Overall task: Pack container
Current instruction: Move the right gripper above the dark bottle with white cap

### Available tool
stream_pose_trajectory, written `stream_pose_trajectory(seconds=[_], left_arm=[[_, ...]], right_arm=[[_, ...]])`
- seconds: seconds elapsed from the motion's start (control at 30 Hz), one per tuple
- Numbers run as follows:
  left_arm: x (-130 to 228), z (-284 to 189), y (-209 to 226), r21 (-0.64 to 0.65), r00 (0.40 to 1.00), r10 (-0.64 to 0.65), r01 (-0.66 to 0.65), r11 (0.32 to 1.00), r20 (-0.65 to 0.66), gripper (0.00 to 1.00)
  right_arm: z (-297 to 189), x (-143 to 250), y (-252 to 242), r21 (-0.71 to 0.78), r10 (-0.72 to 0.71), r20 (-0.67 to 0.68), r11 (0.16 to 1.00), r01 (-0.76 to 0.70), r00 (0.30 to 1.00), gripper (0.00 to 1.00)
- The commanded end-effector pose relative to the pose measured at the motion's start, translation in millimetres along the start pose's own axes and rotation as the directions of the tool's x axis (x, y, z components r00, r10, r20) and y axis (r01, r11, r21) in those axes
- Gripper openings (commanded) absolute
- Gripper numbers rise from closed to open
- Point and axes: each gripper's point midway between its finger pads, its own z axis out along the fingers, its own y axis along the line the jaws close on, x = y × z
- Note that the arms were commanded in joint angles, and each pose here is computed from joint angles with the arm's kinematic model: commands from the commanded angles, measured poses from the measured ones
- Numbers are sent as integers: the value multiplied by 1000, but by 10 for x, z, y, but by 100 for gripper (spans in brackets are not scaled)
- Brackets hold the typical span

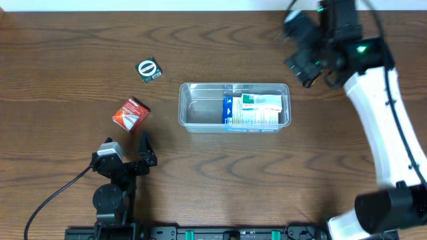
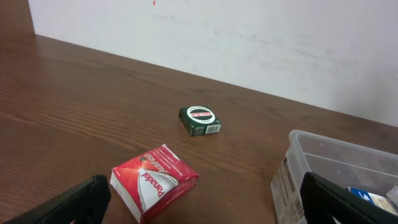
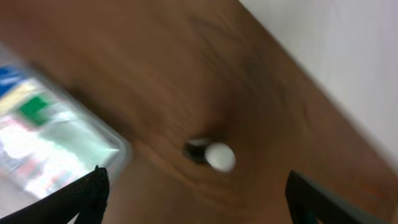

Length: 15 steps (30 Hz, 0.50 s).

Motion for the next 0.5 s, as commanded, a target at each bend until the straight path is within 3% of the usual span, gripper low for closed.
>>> stream_pose_trajectory(seconds=[0.0,0.47], left_arm=[[168,15,73,-27,999,6,-7,1000,-47,98],[169,15,73,-27,999,6,-7,1000,-48,98]], right_arm=[[222,257,-302,54,289,-58,957,-286,955,86],[1178,677,-319,42,489,-203,870,-491,849,75]])
